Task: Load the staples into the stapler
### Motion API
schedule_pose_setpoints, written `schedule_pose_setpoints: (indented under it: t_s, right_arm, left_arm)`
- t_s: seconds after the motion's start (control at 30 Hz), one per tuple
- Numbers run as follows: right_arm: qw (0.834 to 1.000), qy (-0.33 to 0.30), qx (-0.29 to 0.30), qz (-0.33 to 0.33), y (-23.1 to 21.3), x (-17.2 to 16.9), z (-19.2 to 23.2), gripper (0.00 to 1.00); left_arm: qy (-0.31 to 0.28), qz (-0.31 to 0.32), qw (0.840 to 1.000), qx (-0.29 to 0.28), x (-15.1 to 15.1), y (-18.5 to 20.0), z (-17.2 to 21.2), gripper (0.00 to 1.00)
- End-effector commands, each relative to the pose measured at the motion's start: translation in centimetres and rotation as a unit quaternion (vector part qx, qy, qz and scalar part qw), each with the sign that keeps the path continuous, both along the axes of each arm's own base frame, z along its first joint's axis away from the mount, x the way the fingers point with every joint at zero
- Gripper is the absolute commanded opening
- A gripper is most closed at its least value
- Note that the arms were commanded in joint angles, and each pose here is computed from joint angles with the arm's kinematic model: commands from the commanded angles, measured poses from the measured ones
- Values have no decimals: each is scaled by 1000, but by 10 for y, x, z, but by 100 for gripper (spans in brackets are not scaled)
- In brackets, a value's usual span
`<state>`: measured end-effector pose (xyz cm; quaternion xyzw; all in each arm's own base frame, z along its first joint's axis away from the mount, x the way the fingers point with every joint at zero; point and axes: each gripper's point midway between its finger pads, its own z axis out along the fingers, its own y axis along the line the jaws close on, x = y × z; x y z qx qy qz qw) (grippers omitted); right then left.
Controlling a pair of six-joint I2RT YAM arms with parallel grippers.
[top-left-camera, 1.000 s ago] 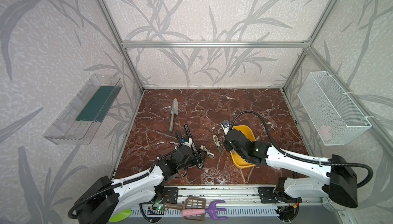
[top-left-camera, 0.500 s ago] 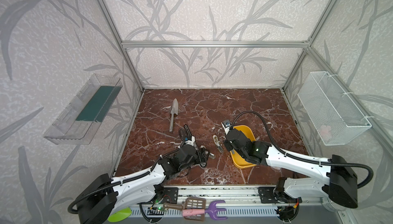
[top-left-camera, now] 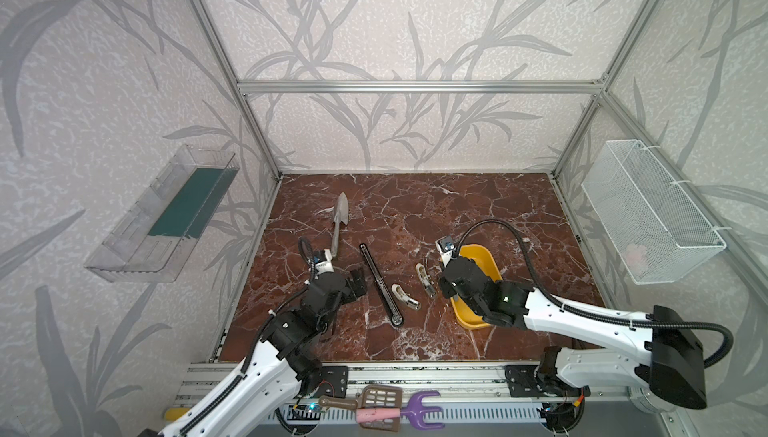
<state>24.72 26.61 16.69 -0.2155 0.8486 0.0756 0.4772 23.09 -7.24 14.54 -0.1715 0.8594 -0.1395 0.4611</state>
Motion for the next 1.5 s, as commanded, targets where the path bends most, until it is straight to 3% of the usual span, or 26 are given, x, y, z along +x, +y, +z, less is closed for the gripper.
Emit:
schedule_pose_setpoints:
  t_s: [0.0,0.17,0.37,0.53,0.6,0.7,1.13,1.47]
  right_arm:
    - [1000,-16,5,-15,10,-4,4,3]
    - [999,-16,17,-37,31,-8,8,2]
    - [999,-18,-24,-39,79,-24,25,0]
    - [1000,0,-25,-16,112,-22,16,0]
    - [1000,16,-23,-1,124,-25,4,0]
    - [999,32,-41,-1,126,-28,-15,0]
    - [996,83,-21,17,128,-55,-48,0]
    - [993,113,-28,-14,132,-61,-67,0]
  left_arm:
    - [12,77,994,77,-9,45,-14,99]
    - [-5,104,990,97,-14,61,12,99]
    - [16,101,994,49,-24,55,-12,99]
    - [15,128,990,61,-25,65,-28,99]
    - [15,96,994,58,-23,55,-26,99]
    - [14,105,993,57,-25,59,-26,99]
    - [-8,124,991,42,-26,65,-25,99]
    - [-8,120,992,40,-26,63,-26,99]
